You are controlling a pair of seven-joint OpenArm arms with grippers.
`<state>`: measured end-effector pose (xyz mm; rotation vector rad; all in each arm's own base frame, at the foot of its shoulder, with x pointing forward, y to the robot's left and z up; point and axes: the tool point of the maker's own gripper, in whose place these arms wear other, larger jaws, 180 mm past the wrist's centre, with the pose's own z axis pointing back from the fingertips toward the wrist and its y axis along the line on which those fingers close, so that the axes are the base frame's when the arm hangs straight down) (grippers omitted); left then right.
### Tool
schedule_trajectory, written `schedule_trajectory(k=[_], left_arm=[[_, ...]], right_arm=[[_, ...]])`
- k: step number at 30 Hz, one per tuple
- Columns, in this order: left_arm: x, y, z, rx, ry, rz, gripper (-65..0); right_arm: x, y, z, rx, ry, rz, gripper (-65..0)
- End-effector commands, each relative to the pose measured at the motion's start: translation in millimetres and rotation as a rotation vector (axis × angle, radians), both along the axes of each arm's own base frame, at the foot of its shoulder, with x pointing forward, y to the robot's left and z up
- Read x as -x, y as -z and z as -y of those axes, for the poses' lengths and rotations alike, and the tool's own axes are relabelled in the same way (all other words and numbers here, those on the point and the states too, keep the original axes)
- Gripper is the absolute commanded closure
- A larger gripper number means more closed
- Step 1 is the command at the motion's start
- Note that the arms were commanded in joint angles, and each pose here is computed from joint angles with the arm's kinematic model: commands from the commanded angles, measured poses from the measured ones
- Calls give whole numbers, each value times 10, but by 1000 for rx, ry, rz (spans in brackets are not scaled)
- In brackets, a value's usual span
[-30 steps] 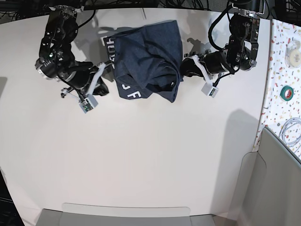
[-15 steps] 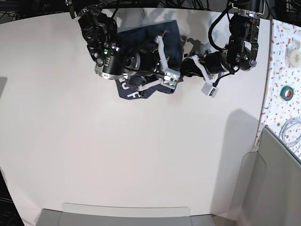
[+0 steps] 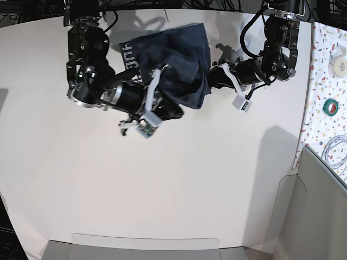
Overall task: Layout the t-shirt on the table in an organized manner, then fold the t-shirt properly
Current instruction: 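Regrasp the folded bundle edge with the right gripper, then move the left gripper onto the bundle and press the folded edges together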
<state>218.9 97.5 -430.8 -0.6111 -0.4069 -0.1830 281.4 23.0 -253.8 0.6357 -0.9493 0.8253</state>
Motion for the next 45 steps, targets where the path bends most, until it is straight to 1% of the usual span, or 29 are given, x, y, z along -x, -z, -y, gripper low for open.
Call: schedule_trajectory(k=[1,3,4,7,9,11,15,19,23,25,27,29,32,35,36,38,39,41,43,45], left_arm=[[198,229,-244,-148,20,-95,-89],[198,229,-244,-148,20,-95,-89],[198,229,-244,-148,20,-95,-89],[191,226,-257,-151,21,-94,-89],[191,226,-257,-151,21,-94,-89],[191,226,-257,-151,21,-94,-89],[184,222,-257,-151,21,-92,-89],[184,222,-257,-151,21,-92,-89],[174,213,-257,-150,19,-88,-89],[115,165,-248,-149,20,-66,-89],[-60,14,-312,-152,-7,-7,-89],[-235,-197,-471,-160,-64,66,-89],[-482,-616,-731,-178,-157,205,-89],[-642,-1078,-961,-205,-237,350,-89],[-669,-1203,-1001,-199,-272,389,-89],[-684,-1452,-1069,-183,-329,457,-88],[-675,-1518,-1060,-167,-338,469,-88],[-628,-1586,-925,-114,-300,455,-87],[-564,-1603,-767,-35,-254,416,-70],[-579,-1741,-593,63,-199,419,-36]], right_arm=[[-74,-65,125,-32,57,16,0],[-145,59,453,1,176,-8,0],[-144,136,549,30,208,-22,0],[-63,393,701,145,253,-60,0],[5,512,733,187,264,-85,0],[82,574,626,202,232,-98,0],[216,564,251,195,104,-88,0],[393,460,-272,193,-89,-32,0],[598,389,-631,214,-260,29,0],[649,369,-711,223,-304,49,0],[647,353,-730,220,-309,54,0],[602,343,-697,218,-290,55,0],[481,321,-587,215,-238,55,0],[296,326,-347,211,-134,39,0],[241,340,-244,209,-92,27,0],[107,374,57,206,24,0,0],[73,391,164,201,67,-14,0],[20,439,410,192,163,-45,0],[26,501,582,198,218,-70,0],[81,581,698,210,247,-99,0]])
